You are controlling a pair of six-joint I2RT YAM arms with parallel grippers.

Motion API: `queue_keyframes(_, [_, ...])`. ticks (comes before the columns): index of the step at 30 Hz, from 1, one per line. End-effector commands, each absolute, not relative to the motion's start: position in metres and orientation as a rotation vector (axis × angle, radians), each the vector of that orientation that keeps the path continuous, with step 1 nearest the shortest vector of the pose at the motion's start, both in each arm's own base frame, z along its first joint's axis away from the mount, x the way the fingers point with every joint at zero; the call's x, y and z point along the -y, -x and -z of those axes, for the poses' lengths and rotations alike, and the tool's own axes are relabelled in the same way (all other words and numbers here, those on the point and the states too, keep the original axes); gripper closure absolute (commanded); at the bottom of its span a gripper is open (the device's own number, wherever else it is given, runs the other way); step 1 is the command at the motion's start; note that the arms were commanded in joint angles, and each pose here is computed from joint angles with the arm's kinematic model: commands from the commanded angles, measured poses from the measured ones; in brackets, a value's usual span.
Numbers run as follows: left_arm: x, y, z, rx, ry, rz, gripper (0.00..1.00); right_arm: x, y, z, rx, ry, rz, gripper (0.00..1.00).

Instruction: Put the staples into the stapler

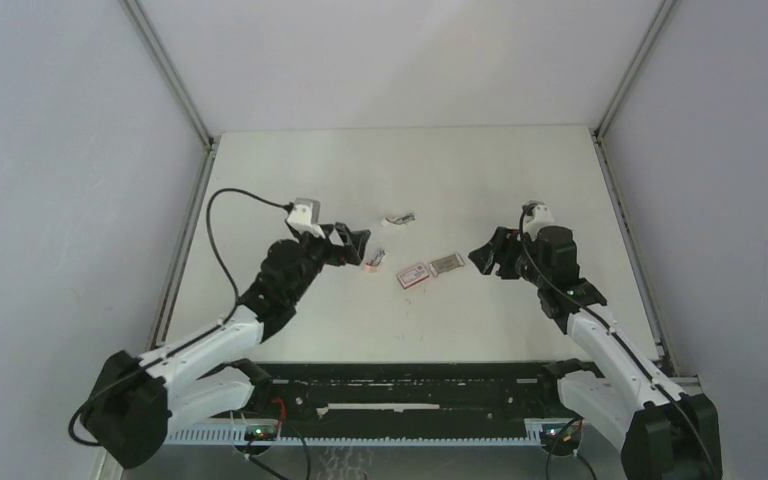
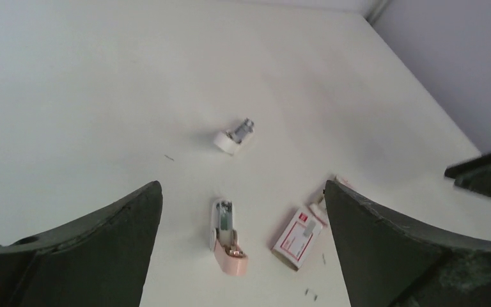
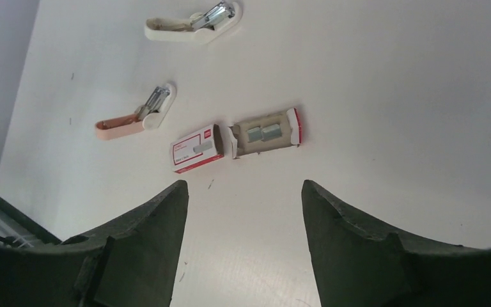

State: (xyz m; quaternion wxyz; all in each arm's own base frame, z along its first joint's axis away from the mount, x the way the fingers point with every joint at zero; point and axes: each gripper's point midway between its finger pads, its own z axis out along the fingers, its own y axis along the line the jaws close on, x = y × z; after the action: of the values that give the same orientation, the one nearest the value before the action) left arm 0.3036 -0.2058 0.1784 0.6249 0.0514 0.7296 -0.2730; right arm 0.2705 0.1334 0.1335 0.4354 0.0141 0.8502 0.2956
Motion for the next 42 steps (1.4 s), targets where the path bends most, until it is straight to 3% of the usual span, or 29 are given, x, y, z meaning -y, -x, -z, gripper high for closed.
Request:
queue_keyframes(1, [0.165, -0.306, -0.204, -1.892, 0.039, 0.532, 0.0, -0.135, -0.289, -0.15, -2.088, 0.004, -0.629, 0.36])
queue_keyframes(7, [0.15, -0.3, -0.241, -2.037, 0.042, 0.734, 0.0, -0.149, -0.311, -0.132, -2.207, -0.012, -0.536, 0.48])
queue_keyframes(14, [0.113, -0.297, -0.279, -1.964, -0.003, 0.534, 0.0, -0.178, -0.333, -0.104, -2.323, -0.05, -0.461, 0.55])
queue_keyframes(21, [0.072, -0.292, -0.265, -1.997, 0.019, 0.26, 0.0, -0.197, -0.346, -0.077, -2.388, -0.155, -0.423, 0.65])
queue_keyframes(42, [0.077, -0.283, -0.267, -1.97, 0.015, 0.315, 0.01, -0.194, -0.347, -0.04, -2.45, -0.352, -0.268, 0.78])
